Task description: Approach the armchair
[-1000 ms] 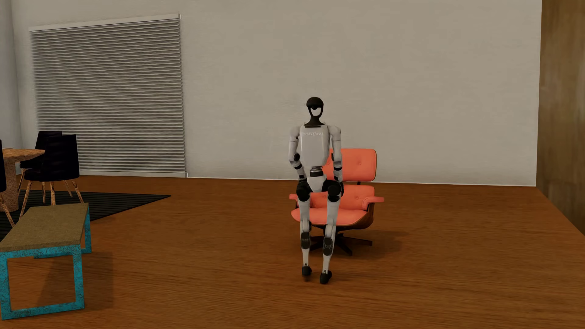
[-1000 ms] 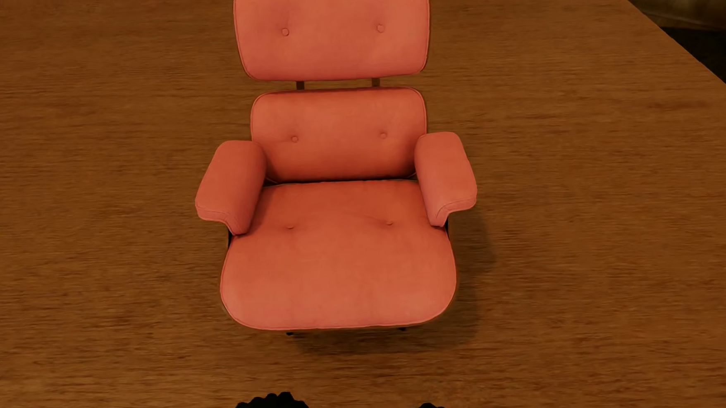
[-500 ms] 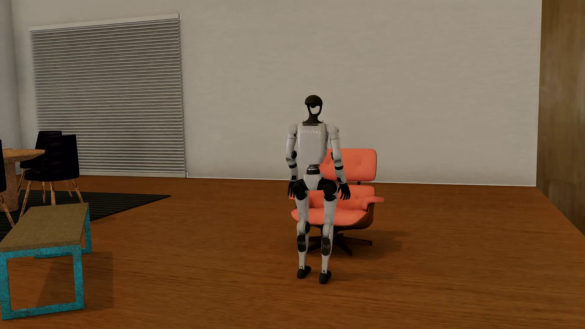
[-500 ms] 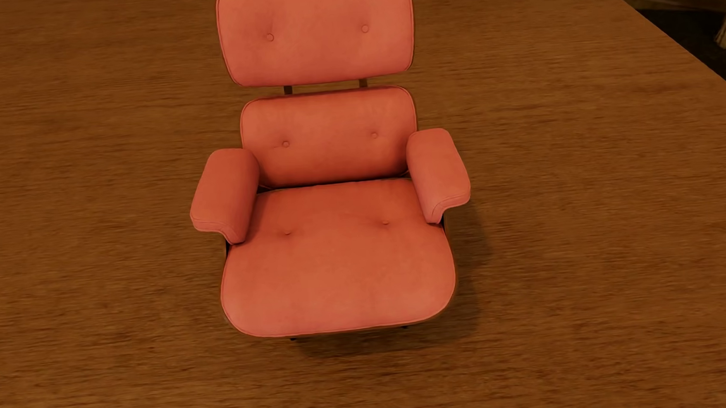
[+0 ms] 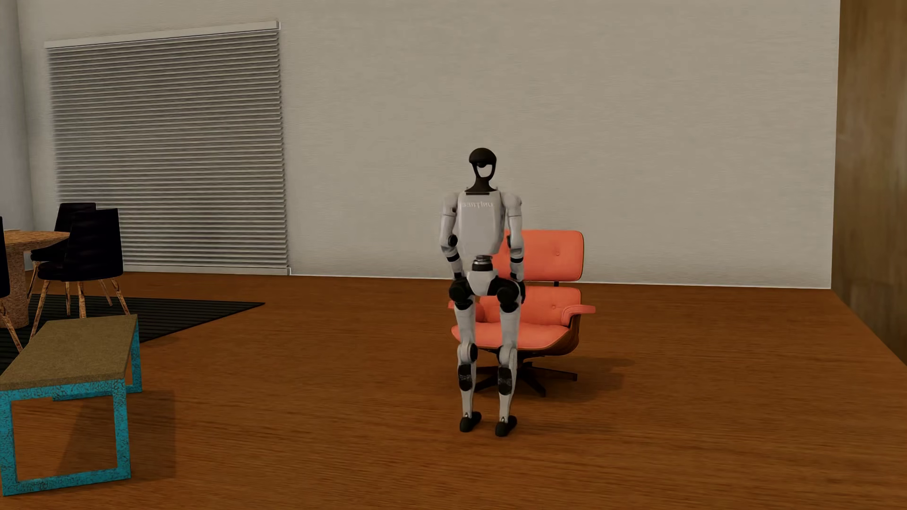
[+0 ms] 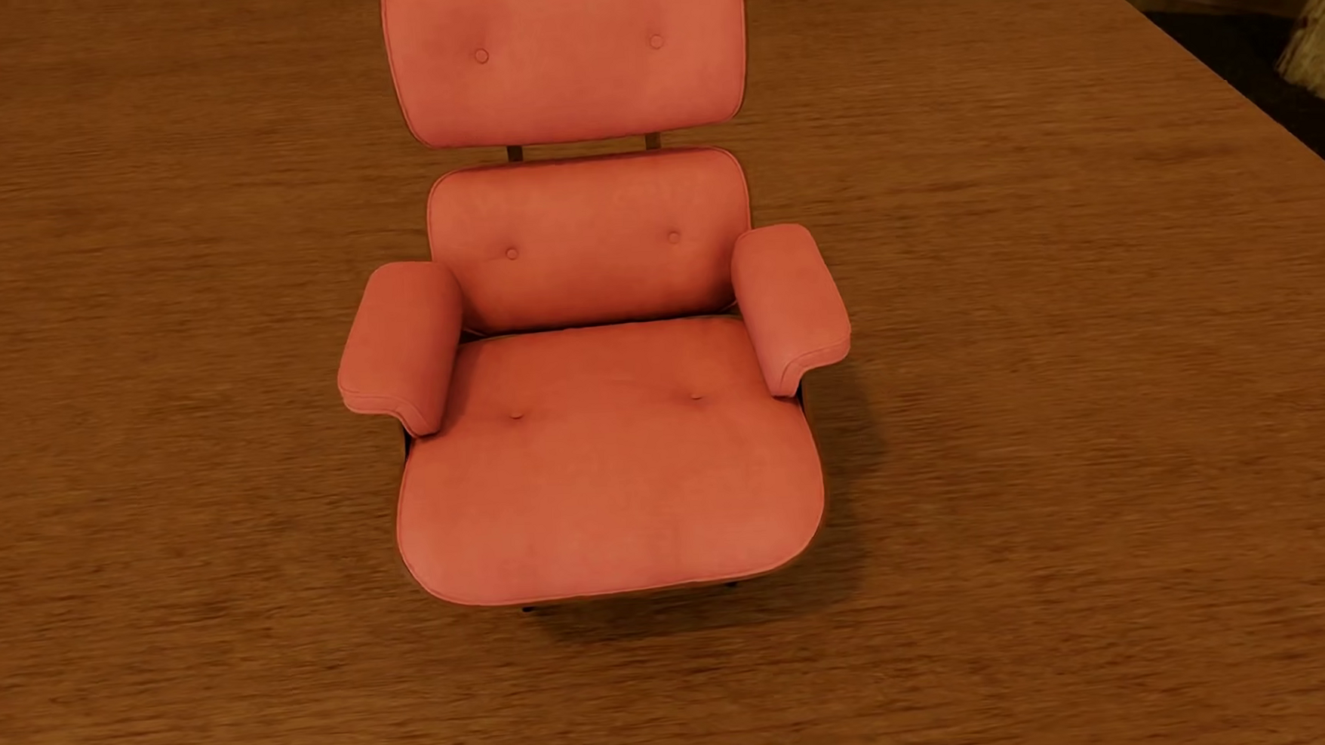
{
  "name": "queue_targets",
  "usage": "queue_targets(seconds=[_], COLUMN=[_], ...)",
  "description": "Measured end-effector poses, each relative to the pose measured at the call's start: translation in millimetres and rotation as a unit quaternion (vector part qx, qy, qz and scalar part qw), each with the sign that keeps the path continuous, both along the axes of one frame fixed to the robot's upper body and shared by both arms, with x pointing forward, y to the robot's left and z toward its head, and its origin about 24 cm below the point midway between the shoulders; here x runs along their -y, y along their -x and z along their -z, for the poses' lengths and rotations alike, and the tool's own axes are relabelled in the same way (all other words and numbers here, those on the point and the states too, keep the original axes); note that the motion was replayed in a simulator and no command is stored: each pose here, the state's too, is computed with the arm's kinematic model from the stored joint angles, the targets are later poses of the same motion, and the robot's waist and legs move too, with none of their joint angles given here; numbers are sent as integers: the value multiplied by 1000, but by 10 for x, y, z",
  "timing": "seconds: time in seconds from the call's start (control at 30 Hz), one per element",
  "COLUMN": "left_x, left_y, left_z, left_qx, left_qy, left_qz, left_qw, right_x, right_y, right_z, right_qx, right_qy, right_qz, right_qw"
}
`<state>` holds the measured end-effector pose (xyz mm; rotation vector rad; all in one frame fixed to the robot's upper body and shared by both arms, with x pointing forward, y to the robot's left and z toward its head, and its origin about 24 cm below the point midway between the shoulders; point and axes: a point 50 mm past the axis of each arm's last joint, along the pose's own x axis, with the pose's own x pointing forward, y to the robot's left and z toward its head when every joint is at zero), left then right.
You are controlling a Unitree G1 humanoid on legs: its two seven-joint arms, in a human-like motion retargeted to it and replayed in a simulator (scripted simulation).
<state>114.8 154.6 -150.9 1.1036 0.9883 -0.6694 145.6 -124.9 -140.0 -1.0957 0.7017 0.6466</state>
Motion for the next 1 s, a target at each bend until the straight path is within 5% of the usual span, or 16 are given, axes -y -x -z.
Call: queue_targets(seconds=[0.1,0.47,1.0], left_x=[-21,30,103], left_y=[19,46,-327], left_z=[-13,31,-90], left_qx=[6,24,74], left_qy=[-5,-42,-23], left_qz=[26,31,29], left_qw=[1000,998,997], right_x=[18,464,123], right_y=[71,242,14], right_z=[58,141,47], right_qx=[-27,-61,-16], right_qy=[25,87,29], right_qz=[-63,-9,4], right_qw=[997,994,999])
